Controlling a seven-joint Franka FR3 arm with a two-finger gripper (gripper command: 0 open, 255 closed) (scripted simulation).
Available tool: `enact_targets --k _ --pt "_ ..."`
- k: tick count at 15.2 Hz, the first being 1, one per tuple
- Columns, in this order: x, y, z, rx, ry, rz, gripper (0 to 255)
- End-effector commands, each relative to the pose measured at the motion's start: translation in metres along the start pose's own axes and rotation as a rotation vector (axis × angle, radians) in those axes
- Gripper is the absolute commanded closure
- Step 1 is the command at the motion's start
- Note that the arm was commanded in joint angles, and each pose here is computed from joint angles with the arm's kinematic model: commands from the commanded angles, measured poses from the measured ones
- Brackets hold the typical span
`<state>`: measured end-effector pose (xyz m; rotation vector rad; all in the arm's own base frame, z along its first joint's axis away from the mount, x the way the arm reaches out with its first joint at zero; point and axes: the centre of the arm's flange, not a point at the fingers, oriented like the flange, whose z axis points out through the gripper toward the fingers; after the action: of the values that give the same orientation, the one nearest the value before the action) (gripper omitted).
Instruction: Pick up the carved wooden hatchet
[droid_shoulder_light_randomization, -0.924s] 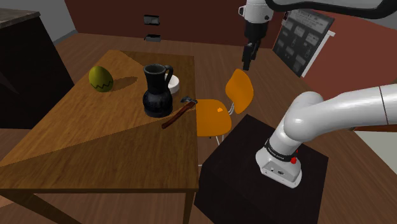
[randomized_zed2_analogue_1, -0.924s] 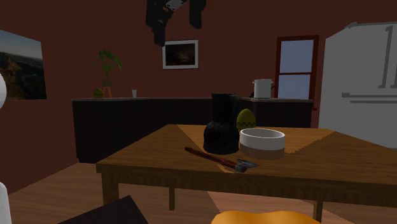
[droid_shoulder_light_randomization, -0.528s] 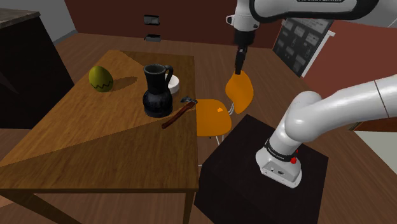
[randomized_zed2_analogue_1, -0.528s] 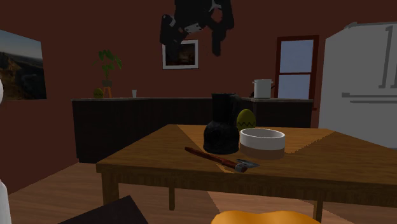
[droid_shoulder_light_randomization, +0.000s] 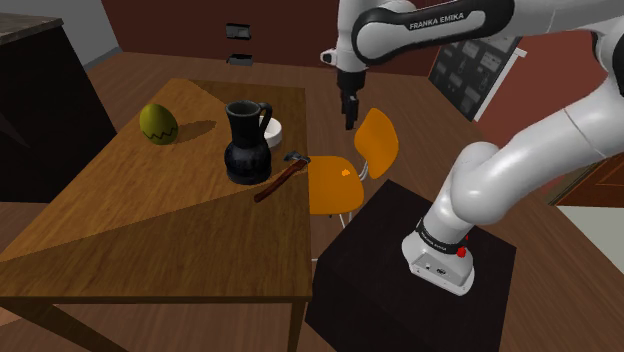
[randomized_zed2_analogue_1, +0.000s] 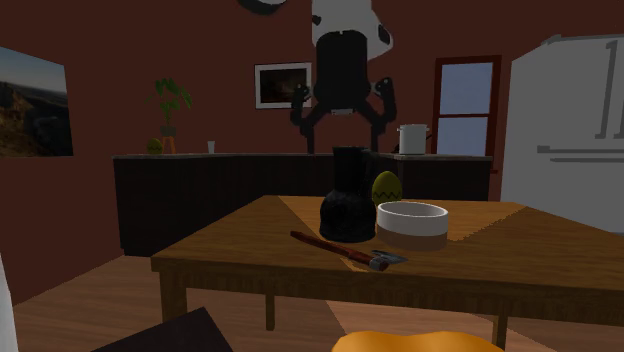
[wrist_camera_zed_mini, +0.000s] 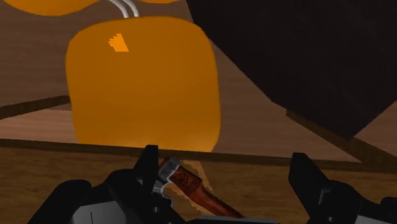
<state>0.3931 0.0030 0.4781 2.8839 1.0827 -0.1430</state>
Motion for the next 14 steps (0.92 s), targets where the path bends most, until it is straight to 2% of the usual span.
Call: enact_targets --k 1,8,14 --pt "0.018 0.008 0.015 0.002 0.008 -0.098 0" --pt "0.089 0.018 0.07 0.016 0.03 -0.422 0" --pt "0.15 0.007 0.116 0.028 0.049 -0.7 0"
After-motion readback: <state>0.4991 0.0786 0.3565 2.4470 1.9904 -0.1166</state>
